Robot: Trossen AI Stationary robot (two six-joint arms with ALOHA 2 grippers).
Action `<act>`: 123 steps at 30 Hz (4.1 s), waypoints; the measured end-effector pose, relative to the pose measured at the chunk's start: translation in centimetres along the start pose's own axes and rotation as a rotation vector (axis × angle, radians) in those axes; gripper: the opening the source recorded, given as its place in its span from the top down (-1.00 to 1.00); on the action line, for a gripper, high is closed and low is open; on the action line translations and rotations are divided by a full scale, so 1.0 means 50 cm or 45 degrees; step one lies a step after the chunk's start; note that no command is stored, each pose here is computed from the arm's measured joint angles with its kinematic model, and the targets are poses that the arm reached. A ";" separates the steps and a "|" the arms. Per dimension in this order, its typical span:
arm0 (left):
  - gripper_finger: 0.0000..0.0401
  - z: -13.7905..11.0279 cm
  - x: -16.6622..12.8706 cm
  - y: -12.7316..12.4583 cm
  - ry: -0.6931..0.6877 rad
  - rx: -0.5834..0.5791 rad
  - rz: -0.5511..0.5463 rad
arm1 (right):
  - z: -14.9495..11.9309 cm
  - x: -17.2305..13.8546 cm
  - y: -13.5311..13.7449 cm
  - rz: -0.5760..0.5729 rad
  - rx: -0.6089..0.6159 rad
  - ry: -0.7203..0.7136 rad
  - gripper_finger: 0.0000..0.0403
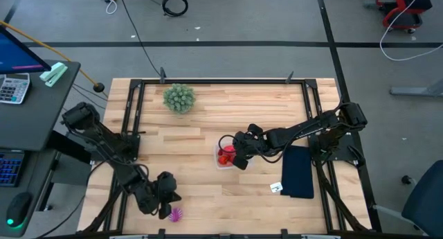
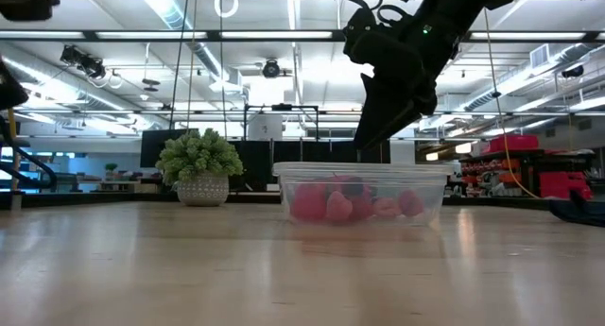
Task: Pick and placing Produce into tupperware
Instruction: Put the purple onion into the transparent bin
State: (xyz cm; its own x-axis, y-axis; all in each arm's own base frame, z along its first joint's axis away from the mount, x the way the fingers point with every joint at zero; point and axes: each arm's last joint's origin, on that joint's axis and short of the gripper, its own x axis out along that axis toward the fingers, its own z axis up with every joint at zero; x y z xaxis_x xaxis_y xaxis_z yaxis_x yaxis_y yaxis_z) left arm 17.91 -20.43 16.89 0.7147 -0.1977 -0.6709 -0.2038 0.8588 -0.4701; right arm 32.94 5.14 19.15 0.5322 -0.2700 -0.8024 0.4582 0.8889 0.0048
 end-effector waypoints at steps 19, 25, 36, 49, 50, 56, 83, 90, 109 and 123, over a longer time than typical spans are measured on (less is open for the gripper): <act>0.97 0.026 -0.051 -0.136 0.110 0.059 0.194 | -0.007 -0.005 0.012 0.017 -0.029 -0.002 0.21; 0.98 0.010 -0.047 -0.154 0.154 0.066 0.259 | -0.008 -0.006 0.014 0.020 -0.097 -0.002 0.21; 0.99 0.049 -0.078 -0.227 0.233 0.104 0.559 | 0.032 0.014 -0.030 -0.012 -0.188 -0.074 0.21; 0.98 0.001 -0.056 -0.258 0.184 -0.353 0.473 | 0.113 0.026 -0.066 0.243 -0.289 -0.366 0.21; 0.98 -0.009 -0.046 -0.262 0.182 -0.369 0.465 | 0.116 0.027 -0.068 0.254 -0.286 -0.375 0.21; 0.97 -0.048 0.018 -0.275 0.183 -0.440 0.414 | 0.120 0.029 -0.076 0.252 -0.277 -0.378 0.21; 0.96 -0.096 0.074 -0.264 0.286 -0.380 0.486 | 0.063 -0.011 0.037 0.448 -0.326 -0.341 0.21; 0.98 -0.098 0.074 -0.257 0.288 -0.352 0.532 | 0.038 -0.030 0.077 0.513 -0.389 -0.336 0.21; 0.94 -0.060 0.124 -0.193 0.227 -0.209 0.830 | 0.029 -0.051 0.112 0.718 -0.444 -0.374 0.21; 0.95 0.068 0.150 -0.136 0.300 0.021 0.942 | 0.000 -0.045 0.173 0.834 -0.643 -0.509 -0.10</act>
State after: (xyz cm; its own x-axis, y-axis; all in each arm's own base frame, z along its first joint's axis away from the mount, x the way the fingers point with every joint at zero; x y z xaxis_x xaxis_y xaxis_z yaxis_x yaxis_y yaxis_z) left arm 26.94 -26.15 16.99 0.2353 0.3365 -0.9118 -0.5613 0.8129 0.1551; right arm 35.70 13.44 21.01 0.8254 0.3205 -0.4647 -0.3373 0.9401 0.0493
